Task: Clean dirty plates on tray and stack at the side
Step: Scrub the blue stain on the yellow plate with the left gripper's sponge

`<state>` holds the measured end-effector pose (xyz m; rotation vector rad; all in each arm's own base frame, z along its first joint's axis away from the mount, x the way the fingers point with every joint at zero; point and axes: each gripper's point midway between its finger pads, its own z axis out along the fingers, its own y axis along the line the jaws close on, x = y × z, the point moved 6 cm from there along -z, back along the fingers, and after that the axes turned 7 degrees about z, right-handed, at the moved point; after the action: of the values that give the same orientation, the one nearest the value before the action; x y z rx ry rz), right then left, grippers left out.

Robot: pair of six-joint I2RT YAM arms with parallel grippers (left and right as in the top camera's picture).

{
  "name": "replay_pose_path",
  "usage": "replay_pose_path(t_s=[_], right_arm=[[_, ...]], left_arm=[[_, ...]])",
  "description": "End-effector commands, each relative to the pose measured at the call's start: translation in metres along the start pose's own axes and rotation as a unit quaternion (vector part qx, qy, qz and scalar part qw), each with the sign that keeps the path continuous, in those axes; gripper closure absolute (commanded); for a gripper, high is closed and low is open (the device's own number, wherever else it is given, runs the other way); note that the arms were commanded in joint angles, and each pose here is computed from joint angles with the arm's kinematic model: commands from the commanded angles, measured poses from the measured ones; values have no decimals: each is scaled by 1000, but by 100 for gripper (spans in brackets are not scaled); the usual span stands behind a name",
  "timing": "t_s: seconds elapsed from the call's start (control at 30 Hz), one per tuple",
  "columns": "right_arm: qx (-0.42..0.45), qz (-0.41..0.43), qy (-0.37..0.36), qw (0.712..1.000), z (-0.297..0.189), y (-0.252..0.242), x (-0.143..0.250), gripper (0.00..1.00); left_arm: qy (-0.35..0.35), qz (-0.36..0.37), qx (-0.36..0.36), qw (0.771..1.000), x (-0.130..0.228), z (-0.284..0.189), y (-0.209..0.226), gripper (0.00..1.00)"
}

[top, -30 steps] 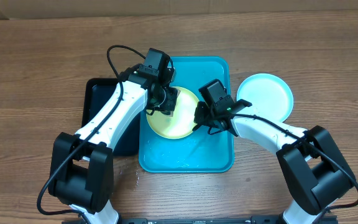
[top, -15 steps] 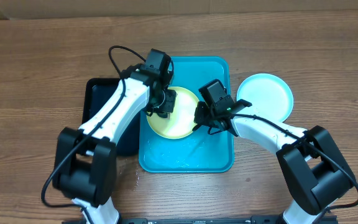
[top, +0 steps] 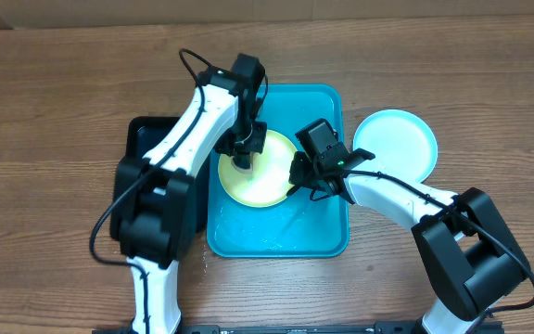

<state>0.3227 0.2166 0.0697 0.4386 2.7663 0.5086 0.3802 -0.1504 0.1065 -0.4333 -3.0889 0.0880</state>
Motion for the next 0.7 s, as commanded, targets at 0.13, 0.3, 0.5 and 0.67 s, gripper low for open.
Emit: replay_pose_path(t_s=[0.13,0.3,0.5,0.67], right_arm=[[7,-4,2,1000,4,-2,4,96],[7,-4,2,1000,4,-2,4,96],[7,-4,2,1000,4,-2,4,96],[7,-4,2,1000,4,-2,4,96]], left_arm=[[55,-3,-18,998,-2,52,4,96],[75,7,88,993,3,51,-17,96],[12,13,195,981,-9,0,-22,96],[-76,13,210,975,-13,-63,-10,96]])
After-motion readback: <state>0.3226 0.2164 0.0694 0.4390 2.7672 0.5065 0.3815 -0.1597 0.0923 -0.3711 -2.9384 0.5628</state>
